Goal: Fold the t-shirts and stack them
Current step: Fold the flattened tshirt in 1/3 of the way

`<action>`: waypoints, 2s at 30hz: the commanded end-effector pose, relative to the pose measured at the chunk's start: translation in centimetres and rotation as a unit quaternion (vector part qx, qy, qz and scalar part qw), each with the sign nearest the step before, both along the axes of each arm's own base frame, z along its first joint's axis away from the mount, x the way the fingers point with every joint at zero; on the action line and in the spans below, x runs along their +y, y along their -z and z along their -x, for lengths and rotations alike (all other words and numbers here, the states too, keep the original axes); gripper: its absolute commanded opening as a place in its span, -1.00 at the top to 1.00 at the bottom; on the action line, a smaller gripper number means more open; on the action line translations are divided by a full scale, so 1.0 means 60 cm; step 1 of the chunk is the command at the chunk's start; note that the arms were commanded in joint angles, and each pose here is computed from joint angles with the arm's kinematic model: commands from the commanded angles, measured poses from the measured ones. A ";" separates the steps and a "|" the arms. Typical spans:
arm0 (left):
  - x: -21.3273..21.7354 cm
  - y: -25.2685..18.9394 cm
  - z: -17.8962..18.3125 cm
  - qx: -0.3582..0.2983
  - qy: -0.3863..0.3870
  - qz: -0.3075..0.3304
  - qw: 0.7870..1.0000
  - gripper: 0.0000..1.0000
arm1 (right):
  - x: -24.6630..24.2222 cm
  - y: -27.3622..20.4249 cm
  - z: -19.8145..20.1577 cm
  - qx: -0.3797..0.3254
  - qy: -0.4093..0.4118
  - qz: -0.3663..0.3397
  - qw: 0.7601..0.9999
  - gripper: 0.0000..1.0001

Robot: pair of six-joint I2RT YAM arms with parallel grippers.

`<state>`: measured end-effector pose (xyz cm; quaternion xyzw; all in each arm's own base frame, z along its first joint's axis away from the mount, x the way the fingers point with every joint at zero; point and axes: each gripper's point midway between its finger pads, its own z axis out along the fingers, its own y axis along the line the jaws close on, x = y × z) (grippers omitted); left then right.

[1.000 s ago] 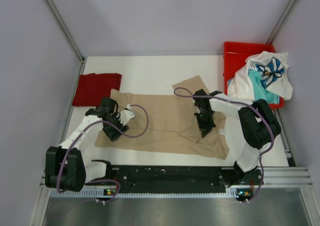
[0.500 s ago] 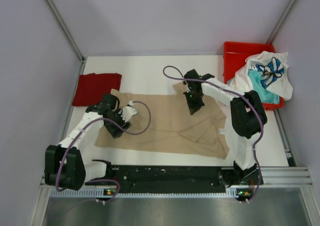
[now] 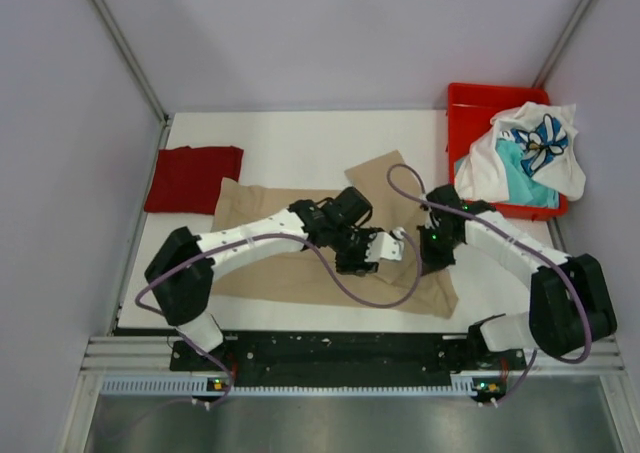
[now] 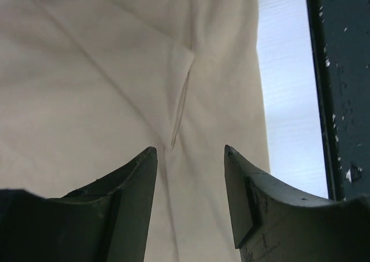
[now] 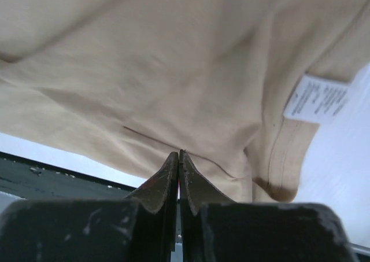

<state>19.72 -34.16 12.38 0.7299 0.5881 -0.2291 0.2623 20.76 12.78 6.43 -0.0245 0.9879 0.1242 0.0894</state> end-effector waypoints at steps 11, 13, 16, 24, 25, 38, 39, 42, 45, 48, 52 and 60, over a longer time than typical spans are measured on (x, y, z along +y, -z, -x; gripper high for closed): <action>-0.159 0.066 0.055 0.016 0.102 -0.004 0.995 -0.08 | -0.043 0.008 -0.003 -0.040 0.157 -0.063 0.985 0.75; -0.166 0.080 0.051 0.019 0.099 -0.015 0.995 0.10 | -0.049 0.000 -0.006 -0.055 0.165 -0.064 0.983 0.75; -0.169 0.085 0.033 0.004 0.093 -0.032 0.995 0.17 | -0.053 -0.008 -0.008 -0.066 0.172 -0.069 0.980 0.76; -0.158 0.122 0.000 -0.033 0.087 -0.087 0.992 0.12 | -0.056 -0.010 -0.018 -0.078 0.164 -0.068 0.981 0.76; -0.153 0.129 0.001 -0.029 0.088 -0.096 0.991 0.12 | -0.056 -0.006 -0.016 -0.074 0.166 -0.067 0.981 0.76; -0.129 0.153 0.014 -0.026 0.104 -0.106 0.989 0.16 | -0.060 0.104 0.032 0.010 0.237 -0.054 0.970 0.82; -0.130 0.153 0.019 -0.022 0.109 -0.103 0.988 0.17 | -0.063 0.107 0.033 0.009 0.247 -0.051 0.968 0.84; -0.129 0.161 0.025 -0.011 0.113 -0.105 0.988 0.32 | -0.071 0.113 0.038 0.004 0.262 -0.040 0.964 0.87; -0.122 0.170 0.028 -0.005 0.113 -0.113 0.987 0.78 | -0.077 0.112 0.038 -0.003 0.272 -0.034 0.962 0.88; -0.120 0.153 0.031 0.001 0.114 -0.116 0.987 1.00 | -0.081 0.110 0.039 -0.009 0.277 -0.030 0.960 0.88; -0.117 0.118 0.033 0.010 0.113 -0.108 0.988 0.88 | -0.087 0.110 0.036 -0.014 0.283 -0.022 0.959 0.88; -0.116 0.140 0.051 0.048 0.113 -0.114 0.986 0.53 | -0.086 0.112 0.038 -0.007 0.278 -0.021 0.960 0.89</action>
